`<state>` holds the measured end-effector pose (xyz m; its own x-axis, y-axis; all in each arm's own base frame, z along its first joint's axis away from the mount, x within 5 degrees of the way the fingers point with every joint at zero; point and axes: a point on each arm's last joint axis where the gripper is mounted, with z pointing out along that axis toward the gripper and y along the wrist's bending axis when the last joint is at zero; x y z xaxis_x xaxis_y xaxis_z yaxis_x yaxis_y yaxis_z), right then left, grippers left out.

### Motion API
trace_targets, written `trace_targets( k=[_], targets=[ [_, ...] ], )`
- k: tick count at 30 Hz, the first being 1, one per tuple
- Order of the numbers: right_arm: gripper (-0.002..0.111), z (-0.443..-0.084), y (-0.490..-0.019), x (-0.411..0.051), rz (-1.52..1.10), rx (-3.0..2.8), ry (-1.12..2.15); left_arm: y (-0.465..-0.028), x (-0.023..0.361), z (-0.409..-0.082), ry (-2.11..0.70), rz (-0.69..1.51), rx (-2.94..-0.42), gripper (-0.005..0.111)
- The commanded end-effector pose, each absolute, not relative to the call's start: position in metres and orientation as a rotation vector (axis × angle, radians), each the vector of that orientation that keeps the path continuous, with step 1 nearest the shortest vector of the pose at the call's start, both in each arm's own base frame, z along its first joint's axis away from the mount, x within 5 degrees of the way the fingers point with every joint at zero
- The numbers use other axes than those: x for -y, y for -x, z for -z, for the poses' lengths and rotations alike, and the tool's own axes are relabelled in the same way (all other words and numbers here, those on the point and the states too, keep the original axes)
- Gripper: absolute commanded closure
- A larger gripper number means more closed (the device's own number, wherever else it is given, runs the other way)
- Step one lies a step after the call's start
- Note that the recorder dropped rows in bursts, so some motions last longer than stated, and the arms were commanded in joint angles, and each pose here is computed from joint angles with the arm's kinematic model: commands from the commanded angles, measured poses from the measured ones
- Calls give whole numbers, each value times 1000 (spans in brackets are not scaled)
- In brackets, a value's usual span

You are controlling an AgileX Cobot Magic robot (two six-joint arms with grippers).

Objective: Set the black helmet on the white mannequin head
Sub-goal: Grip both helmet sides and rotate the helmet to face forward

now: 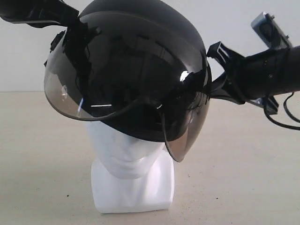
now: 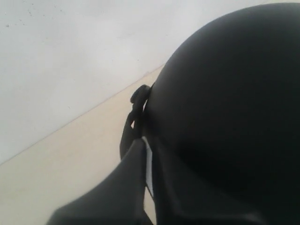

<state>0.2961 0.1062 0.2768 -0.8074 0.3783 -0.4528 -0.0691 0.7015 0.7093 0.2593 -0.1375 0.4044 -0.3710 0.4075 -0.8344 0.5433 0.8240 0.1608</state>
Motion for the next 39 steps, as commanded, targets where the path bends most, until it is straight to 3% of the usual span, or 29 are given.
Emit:
trace_targets(
  k=[1,8,21,39],
  targets=[
    [108,-260,-302,-116,-1111,-2357,-205,-261,140,-401,-721,151,-2014,102],
    [108,-267,-298,-125,-1295,-2308,-119,-262,139,-400,-724,143,-2013,102],
    [108,-319,-270,-120,-1333,-2144,-49,-267,129,-399,-685,126,-2042,102],
    [108,-361,-229,-130,-1422,-2021,68,-271,131,-378,-720,111,-2150,102]
  ],
)
